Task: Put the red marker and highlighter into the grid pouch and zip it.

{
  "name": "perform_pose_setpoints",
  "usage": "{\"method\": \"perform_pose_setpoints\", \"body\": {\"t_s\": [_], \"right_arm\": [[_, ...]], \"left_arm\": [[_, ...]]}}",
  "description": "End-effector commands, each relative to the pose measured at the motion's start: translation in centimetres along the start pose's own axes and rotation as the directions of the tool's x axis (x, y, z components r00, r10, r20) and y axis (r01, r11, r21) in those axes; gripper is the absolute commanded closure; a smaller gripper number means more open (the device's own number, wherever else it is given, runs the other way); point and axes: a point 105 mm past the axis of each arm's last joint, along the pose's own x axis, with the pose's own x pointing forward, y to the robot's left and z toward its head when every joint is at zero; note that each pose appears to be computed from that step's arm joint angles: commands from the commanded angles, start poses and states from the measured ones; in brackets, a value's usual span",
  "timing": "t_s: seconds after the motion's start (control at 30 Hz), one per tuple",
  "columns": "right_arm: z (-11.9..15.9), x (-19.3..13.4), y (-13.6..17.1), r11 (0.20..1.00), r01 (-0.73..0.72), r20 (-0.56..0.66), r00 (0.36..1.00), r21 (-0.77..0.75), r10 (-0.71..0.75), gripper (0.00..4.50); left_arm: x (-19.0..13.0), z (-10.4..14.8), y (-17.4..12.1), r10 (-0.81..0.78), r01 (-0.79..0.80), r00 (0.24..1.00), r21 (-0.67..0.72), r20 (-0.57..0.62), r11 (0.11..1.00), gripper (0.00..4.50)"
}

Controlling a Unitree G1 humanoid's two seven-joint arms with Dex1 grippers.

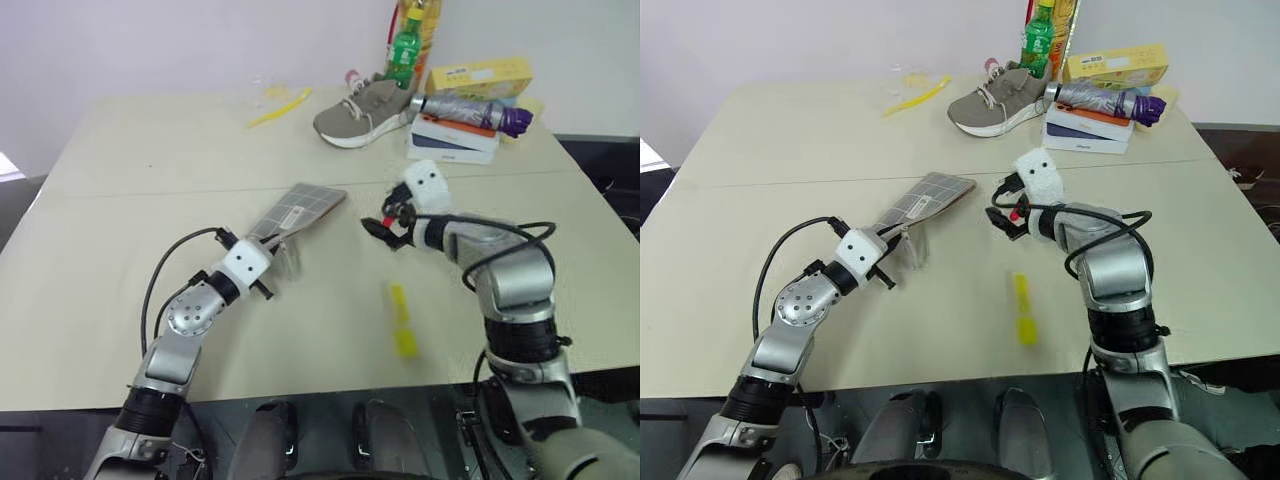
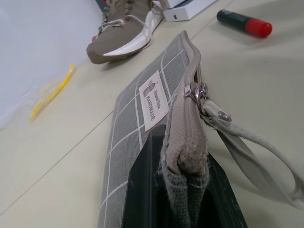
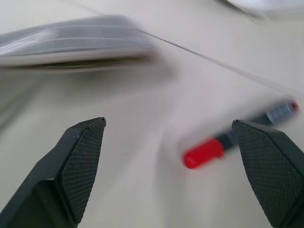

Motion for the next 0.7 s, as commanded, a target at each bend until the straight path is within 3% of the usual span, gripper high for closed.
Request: {"method": "perform_pose_setpoints", "body": {"t_s": [0.03,0.17,0.4,0.7], "right_arm": [[0.3,0.7,-1.9,0.982,0.148,0.008,0.989,0.115,-0.150,0.07],[-0.3,2.6,-2.5,0.953,0.230,-0.030,0.973,0.196,-0.229,0.07],[-2.0,4.6,-2.5,0.947,0.272,-0.087,0.962,0.170,-0.260,0.07],[-2.0,3.7,-2.4,0.972,0.233,-0.034,0.972,0.008,-0.233,4.15]], "left_arm": [[0.4,1.4,0.5,0.026,-0.027,0.998,0.006,0.060,1.000,4.50],[0.5,1.7,0.1,0.022,-0.022,0.997,-0.001,0.072,1.000,4.50],[0.4,1.8,-0.1,0.027,-0.027,0.997,-0.004,0.073,1.000,4.50],[0.3,1.7,0.3,0.063,-0.060,0.995,-0.049,0.076,0.997,4.50]]}}
